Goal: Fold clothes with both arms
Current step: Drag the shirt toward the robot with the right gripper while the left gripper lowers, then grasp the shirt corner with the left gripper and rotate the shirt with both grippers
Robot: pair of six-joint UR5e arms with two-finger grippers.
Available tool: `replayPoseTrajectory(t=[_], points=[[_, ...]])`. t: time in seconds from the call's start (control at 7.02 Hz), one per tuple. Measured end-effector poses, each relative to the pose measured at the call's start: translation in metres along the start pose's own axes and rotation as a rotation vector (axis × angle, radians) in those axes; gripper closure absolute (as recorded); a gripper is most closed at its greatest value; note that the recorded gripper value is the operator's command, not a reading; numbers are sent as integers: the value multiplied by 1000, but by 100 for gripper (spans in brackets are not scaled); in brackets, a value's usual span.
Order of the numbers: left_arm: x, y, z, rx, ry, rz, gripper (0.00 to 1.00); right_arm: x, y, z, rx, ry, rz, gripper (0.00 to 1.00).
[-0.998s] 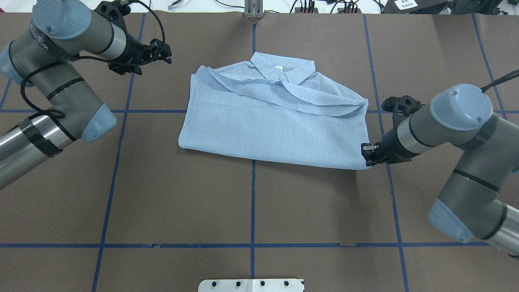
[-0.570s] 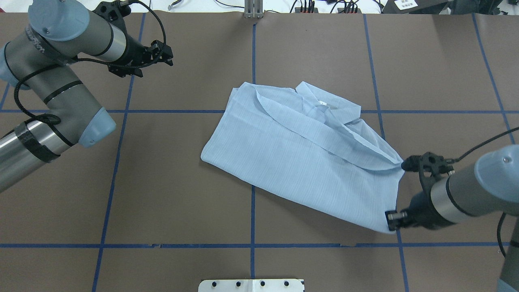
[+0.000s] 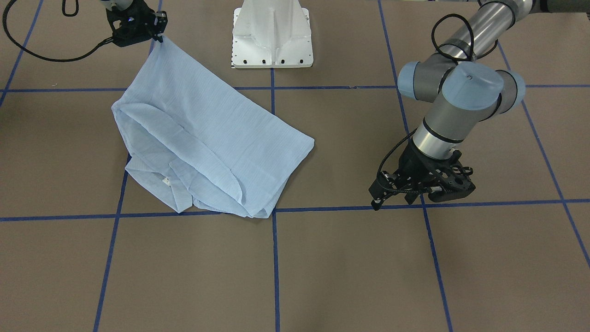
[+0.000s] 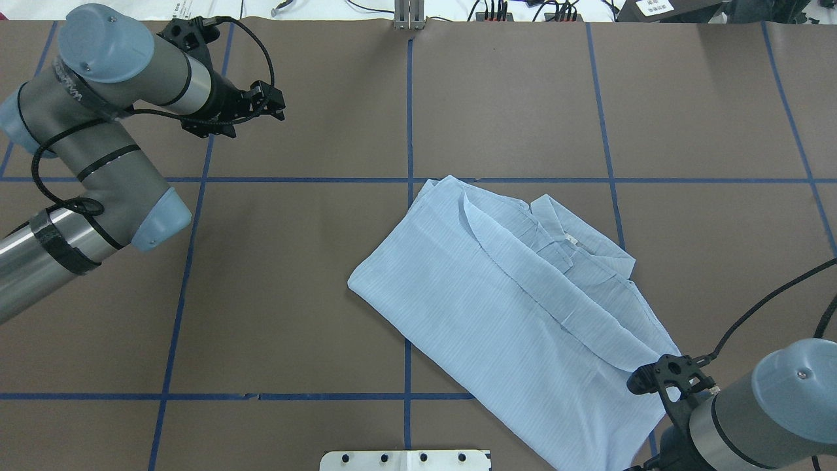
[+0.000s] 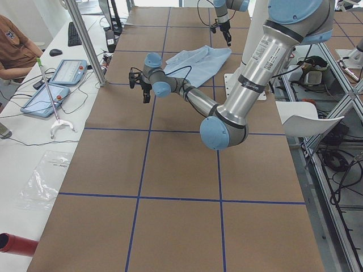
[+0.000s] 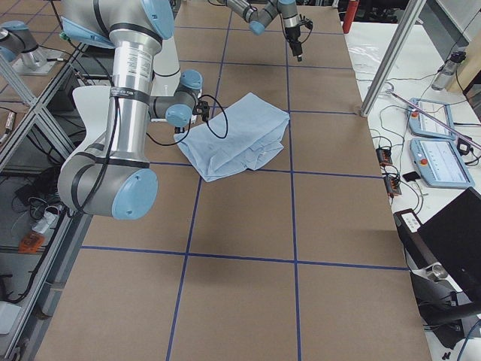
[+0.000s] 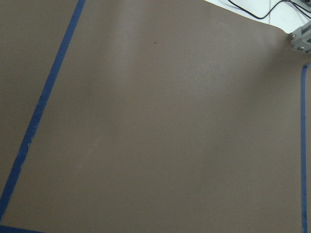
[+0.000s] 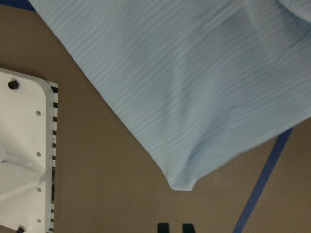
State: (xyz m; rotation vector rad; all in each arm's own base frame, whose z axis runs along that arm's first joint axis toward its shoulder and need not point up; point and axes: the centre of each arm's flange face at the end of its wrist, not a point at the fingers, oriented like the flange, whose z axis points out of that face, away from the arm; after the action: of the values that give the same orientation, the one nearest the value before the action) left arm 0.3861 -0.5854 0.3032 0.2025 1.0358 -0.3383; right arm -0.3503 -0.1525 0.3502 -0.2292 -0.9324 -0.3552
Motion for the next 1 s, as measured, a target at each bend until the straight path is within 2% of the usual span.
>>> replayPoseTrajectory(t=[0.14, 0.43, 0.57, 0.71, 0.86, 1.0], points=[[11, 22, 4, -27, 15, 9, 1, -8, -8, -4, 49, -9, -6, 0], [42, 91, 11, -112, 54, -46, 1, -24, -44, -27, 233, -32, 5, 0], [60, 134, 13, -151, 65, -100, 2, -24, -61, -43, 309, -40, 23, 0], [79, 189, 21, -178, 44, -147, 6, -22, -73, -58, 364, -48, 40, 0], [92, 235, 32, -198, 6, -170, 8, -20, -81, -69, 396, -53, 53, 0], [97, 264, 42, -210, -22, -180, 13, -19, -85, -74, 413, -56, 59, 0]])
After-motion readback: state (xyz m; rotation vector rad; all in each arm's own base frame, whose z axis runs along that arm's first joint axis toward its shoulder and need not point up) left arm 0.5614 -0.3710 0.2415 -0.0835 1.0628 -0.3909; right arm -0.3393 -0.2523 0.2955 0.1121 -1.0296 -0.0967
